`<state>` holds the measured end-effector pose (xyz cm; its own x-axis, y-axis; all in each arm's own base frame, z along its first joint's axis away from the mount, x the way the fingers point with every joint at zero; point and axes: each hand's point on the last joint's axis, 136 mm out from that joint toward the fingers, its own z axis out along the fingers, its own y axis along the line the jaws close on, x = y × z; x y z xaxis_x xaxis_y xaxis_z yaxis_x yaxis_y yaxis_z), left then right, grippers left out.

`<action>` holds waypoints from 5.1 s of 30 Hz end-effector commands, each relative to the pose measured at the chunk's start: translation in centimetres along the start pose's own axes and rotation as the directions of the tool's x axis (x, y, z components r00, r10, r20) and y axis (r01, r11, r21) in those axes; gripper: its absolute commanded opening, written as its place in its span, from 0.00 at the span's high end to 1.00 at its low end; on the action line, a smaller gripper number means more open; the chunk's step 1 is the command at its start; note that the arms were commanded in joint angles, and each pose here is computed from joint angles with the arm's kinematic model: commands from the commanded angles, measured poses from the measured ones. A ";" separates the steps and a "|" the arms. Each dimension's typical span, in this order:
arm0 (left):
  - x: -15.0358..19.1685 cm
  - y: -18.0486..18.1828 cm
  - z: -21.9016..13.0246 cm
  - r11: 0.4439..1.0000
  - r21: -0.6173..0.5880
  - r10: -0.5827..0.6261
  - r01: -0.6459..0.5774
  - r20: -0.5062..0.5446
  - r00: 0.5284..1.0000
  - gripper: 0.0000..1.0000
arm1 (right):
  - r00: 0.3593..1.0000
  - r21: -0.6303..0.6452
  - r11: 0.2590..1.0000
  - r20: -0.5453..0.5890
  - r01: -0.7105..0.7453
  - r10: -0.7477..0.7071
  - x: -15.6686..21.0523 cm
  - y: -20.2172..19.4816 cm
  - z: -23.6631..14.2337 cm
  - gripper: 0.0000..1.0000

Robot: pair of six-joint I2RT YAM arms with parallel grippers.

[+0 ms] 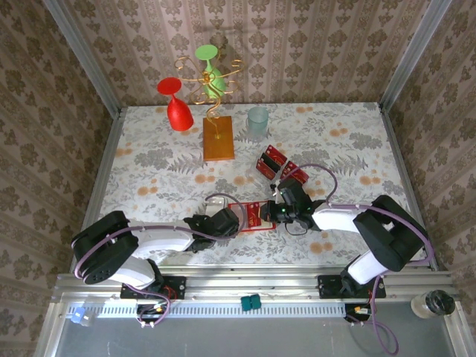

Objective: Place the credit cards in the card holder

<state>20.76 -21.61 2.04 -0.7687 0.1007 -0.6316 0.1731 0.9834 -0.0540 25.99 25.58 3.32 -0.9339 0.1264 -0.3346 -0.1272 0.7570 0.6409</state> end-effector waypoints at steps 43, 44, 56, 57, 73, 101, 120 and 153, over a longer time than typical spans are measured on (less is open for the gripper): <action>0.8 0.7 0.3 0.999 -0.035 0.013 -0.013 -0.012 1.000 0.00 | 0.949 0.240 0.939 -0.259 0.245 -0.182 1.3 0.9 1.9 0.95; 0.7 0.7 0.3 0.999 -0.033 0.012 -0.012 -0.011 1.000 0.00 | 0.947 0.237 0.939 -0.263 0.250 -0.186 1.4 1.1 2.1 0.95; -0.2 2.6 -1.1 0.997 -0.046 -0.065 0.066 0.022 0.998 0.00 | 0.941 0.210 0.946 -0.287 0.246 -0.181 2.0 2.4 3.6 0.96; -0.1 2.9 -1.0 0.996 -0.050 -0.068 0.069 0.019 0.998 0.00 | 0.941 0.203 0.948 -0.288 0.243 -0.179 2.1 2.6 3.7 0.96; 1.0 4.4 -0.4 0.994 -0.092 -0.065 0.063 -0.014 0.998 0.00 | 0.952 0.245 0.930 -0.205 0.275 -0.227 -0.4 3.8 1.3 0.96; 1.4 3.8 0.2 0.995 -0.066 -0.072 0.070 -0.021 0.997 0.00 | 0.945 0.230 0.941 -0.270 0.248 -0.184 -0.2 3.4 5.6 0.99; -2.0 5.6 -1.8 0.992 -0.054 -0.111 0.113 0.043 0.993 0.00 | 0.962 0.237 0.942 -0.186 0.240 -0.198 -2.4 3.6 1.8 0.98; -0.2 4.1 1.5 0.997 -0.054 -0.063 0.059 -0.071 0.995 0.00 | 0.944 0.218 0.949 -0.286 0.229 -0.163 -0.9 2.8 6.0 1.00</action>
<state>22.69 -16.69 1.58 -0.8050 0.0359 -0.5921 0.0625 0.9977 -0.0245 28.93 31.15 2.22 -0.9517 -0.1665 -0.2581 -0.2600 0.8840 0.3884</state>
